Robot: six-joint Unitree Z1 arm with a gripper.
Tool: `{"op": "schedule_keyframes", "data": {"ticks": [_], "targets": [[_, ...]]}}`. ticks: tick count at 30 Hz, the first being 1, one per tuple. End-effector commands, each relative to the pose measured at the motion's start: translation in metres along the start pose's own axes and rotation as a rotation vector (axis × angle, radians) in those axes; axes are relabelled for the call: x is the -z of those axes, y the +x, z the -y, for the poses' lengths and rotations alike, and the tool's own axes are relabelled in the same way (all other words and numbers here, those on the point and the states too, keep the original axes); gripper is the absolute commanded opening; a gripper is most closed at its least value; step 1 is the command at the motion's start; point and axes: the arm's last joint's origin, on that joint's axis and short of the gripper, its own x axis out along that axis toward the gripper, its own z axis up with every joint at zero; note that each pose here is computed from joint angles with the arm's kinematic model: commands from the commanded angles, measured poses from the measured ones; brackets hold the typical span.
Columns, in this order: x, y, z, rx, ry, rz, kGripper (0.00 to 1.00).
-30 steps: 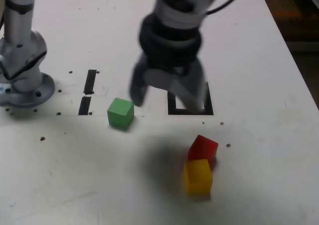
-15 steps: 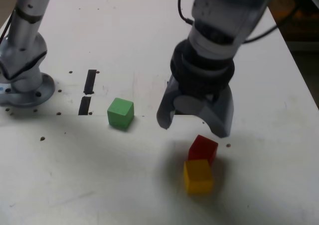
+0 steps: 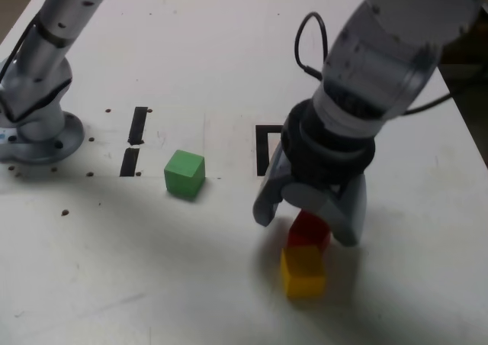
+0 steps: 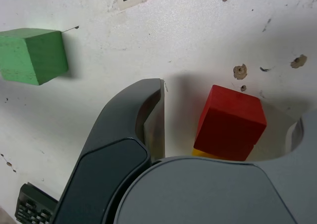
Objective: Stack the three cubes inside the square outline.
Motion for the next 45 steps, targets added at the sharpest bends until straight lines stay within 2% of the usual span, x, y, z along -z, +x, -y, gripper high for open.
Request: {"op": "schedule_keyframes", "data": {"ticks": [1,14,26,33,36,41,45], "targets": [[-0.002,0.002,0.001,0.0,0.006,-0.003,0.84],[-0.009,0.007,0.002,-0.011,0.017,0.013,0.52],[-0.006,0.001,0.0,-0.019,0.031,0.03,0.31],[0.027,-0.036,-0.026,-0.072,-0.001,0.079,0.26],[0.043,-0.048,-0.052,-0.089,-0.038,0.074,0.26],[0.06,-0.052,-0.093,-0.08,-0.11,0.048,0.26],[0.068,-0.046,-0.122,-0.05,-0.171,0.026,0.26]]}}
